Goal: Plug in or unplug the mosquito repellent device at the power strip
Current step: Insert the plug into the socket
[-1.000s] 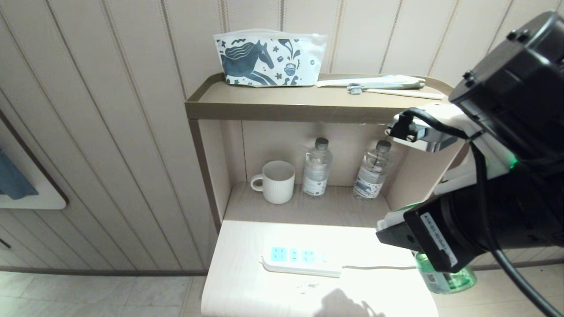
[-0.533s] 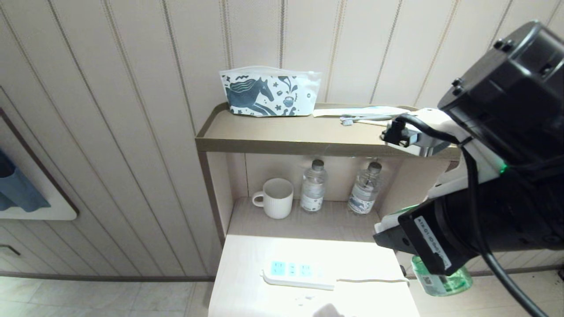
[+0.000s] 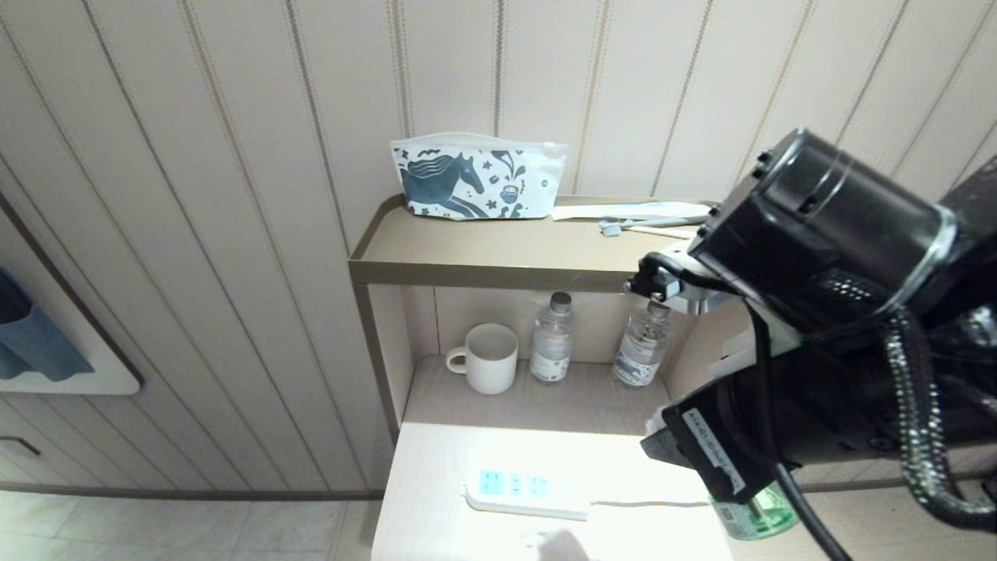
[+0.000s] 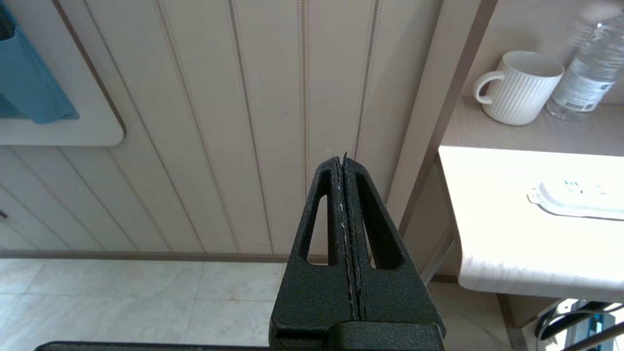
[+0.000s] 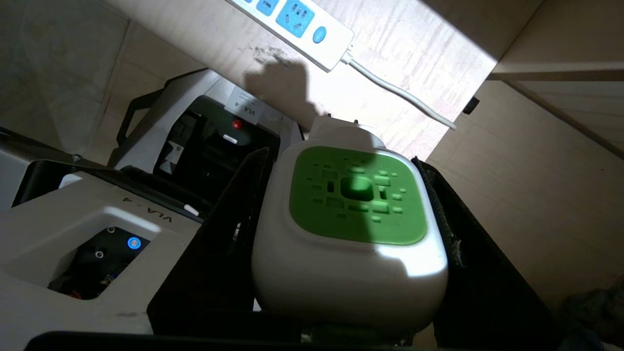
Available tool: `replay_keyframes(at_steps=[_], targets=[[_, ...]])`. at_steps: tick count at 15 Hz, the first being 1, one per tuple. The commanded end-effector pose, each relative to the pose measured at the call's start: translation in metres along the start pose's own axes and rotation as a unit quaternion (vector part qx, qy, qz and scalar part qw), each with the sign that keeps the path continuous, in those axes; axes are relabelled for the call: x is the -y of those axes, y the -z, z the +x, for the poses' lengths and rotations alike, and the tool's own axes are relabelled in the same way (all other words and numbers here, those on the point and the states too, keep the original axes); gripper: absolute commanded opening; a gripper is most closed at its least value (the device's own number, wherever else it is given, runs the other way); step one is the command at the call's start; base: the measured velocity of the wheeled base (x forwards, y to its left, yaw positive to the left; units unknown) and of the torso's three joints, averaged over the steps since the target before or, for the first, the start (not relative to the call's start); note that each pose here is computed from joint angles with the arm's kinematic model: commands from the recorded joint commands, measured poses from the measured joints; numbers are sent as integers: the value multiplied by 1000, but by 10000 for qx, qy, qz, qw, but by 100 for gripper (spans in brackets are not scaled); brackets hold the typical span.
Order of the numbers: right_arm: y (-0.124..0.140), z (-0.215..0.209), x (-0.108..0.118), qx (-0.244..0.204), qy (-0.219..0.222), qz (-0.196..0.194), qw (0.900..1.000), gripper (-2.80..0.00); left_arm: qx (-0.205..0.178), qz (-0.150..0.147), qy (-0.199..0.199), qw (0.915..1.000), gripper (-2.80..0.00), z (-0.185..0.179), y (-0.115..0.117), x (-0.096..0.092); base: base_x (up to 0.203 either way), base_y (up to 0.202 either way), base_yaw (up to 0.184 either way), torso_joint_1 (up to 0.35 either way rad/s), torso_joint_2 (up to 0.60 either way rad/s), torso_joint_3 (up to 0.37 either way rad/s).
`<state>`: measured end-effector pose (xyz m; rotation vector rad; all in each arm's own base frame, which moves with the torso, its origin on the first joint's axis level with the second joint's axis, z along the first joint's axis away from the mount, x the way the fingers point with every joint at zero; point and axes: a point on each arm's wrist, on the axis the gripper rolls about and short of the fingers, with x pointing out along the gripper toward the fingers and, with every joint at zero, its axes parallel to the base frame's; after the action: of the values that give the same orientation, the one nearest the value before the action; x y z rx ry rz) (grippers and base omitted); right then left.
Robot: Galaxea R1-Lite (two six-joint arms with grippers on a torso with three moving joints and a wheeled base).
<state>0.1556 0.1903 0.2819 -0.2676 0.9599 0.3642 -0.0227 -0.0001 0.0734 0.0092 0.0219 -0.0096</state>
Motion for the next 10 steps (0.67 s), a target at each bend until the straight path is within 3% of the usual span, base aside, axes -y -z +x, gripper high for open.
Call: replay_keyframes(at_steps=[1, 4, 5, 8, 10], targets=[[-4, 25, -10, -359, 108, 30, 9993, -280, -4, 0, -1, 10000, -280, 0, 0, 0, 0, 0, 0, 0, 0, 0], [-12, 48, -21, -638, -29, 446, 9970, -280, -10, -1, -1, 10000, -280, 0, 0, 0, 0, 0, 0, 0, 0, 0], [-18, 59, -23, -738, -259, 700, 9945, -280, -2, 0, -1, 10000, -280, 0, 0, 0, 0, 0, 0, 0, 0, 0], [-38, 80, -8, -904, -844, 1337, 9833, -280, -5, 0, -1, 10000, -280, 0, 0, 0, 0, 0, 0, 0, 0, 0], [-44, 93, -2, -1093, -978, 1566, 9767, -280, -5, 0, -1, 10000, -280, 0, 0, 0, 0, 0, 0, 0, 0, 0]])
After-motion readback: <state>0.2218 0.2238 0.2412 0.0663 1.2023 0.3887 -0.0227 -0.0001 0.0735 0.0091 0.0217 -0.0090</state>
